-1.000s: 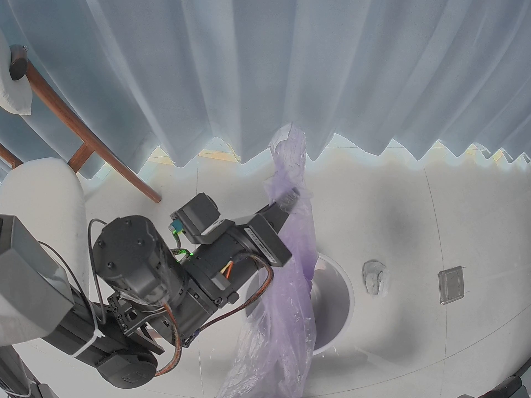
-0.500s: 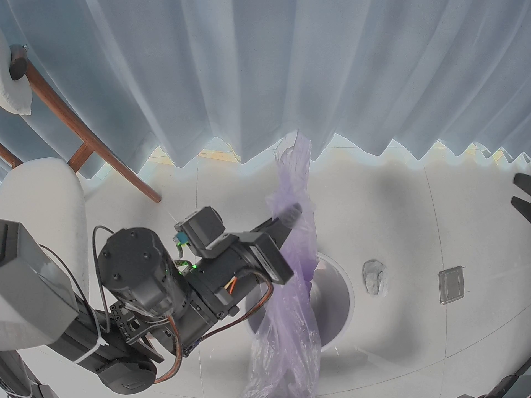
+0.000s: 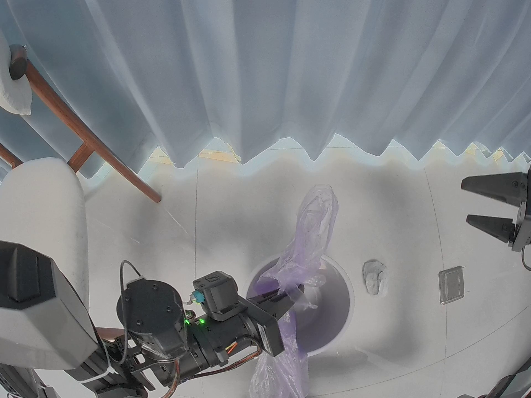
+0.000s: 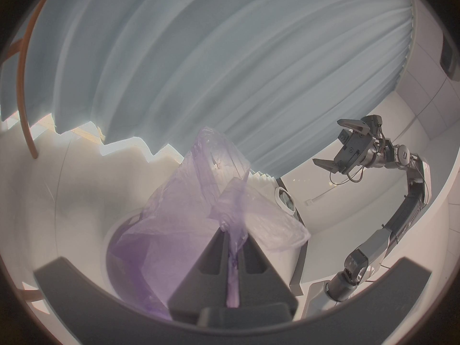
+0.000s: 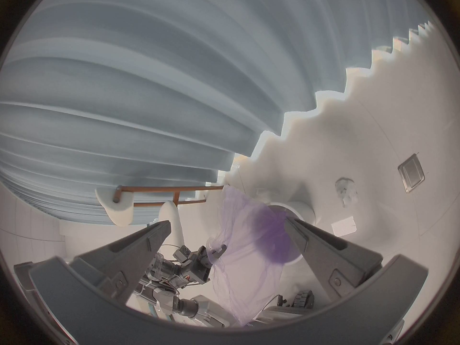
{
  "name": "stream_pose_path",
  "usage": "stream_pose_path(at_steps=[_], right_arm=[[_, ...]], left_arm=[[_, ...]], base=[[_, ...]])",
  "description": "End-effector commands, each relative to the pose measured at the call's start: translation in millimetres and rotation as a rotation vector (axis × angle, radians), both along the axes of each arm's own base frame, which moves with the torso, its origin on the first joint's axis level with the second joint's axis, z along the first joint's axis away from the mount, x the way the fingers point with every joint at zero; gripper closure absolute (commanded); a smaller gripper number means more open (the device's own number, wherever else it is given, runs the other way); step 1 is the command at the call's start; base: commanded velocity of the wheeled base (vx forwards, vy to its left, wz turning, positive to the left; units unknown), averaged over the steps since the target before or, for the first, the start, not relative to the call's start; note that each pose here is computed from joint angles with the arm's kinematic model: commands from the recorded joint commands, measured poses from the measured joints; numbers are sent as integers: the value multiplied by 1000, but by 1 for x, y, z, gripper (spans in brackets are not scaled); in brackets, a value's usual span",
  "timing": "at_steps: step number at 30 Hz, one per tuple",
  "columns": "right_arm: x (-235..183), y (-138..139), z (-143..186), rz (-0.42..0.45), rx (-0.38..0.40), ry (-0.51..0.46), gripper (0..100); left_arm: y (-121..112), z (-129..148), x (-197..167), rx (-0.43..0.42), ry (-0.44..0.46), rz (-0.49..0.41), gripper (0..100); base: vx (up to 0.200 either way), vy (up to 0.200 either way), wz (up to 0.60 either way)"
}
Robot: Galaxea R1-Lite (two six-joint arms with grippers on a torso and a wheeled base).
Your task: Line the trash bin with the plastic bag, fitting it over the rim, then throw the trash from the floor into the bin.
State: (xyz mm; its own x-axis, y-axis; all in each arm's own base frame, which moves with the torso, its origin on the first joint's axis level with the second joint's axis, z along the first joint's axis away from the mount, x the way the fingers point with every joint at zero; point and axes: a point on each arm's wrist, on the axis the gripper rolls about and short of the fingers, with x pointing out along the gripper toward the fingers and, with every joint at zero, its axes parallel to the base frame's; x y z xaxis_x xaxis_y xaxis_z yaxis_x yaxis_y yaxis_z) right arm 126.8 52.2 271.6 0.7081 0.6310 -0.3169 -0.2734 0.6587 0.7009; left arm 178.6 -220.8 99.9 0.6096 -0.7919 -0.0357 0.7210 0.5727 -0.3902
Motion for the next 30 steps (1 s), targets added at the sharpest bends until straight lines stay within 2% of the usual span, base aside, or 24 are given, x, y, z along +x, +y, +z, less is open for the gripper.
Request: stream_pose_path(at_steps=[1,2,3,7,8,10,13,22,25,30], right_arm=[[4,7,-16,43,-28,65,0],[4,17,-29,105,-62,97,0],[4,20,-36,126,-83,114,0],[9,24,-51,129,-142,155,0],[14,27,-61,134,-187,177,0],[18,28,-69,143,-216,194,0],[17,30,-75,166,-237,207,0],[8,50,-87,289,-267,245,0],[20,58,-92,272,-243,252,0],[37,71,-96,208,-118,264,0]], left_arm=[[0,-8,-2,32,13,-11,100],[-2,-8,-5,33,13,-23,100],[-2,-9,-6,36,15,-26,100],[-1,-9,-8,40,17,-32,100],[2,-12,-12,61,22,-53,100],[6,-17,-17,103,18,-85,100],[7,-21,-19,136,3,-113,100],[3,-23,-24,145,5,-140,100],[2,-24,-26,148,7,-148,100],[2,-26,-26,154,10,-147,100]], base=[[0,0,0],[0,0,0],[0,0,0],[0,0,0],[0,0,0],[0,0,0],[0,0,0],[0,0,0],[0,0,0],[0,0,0]])
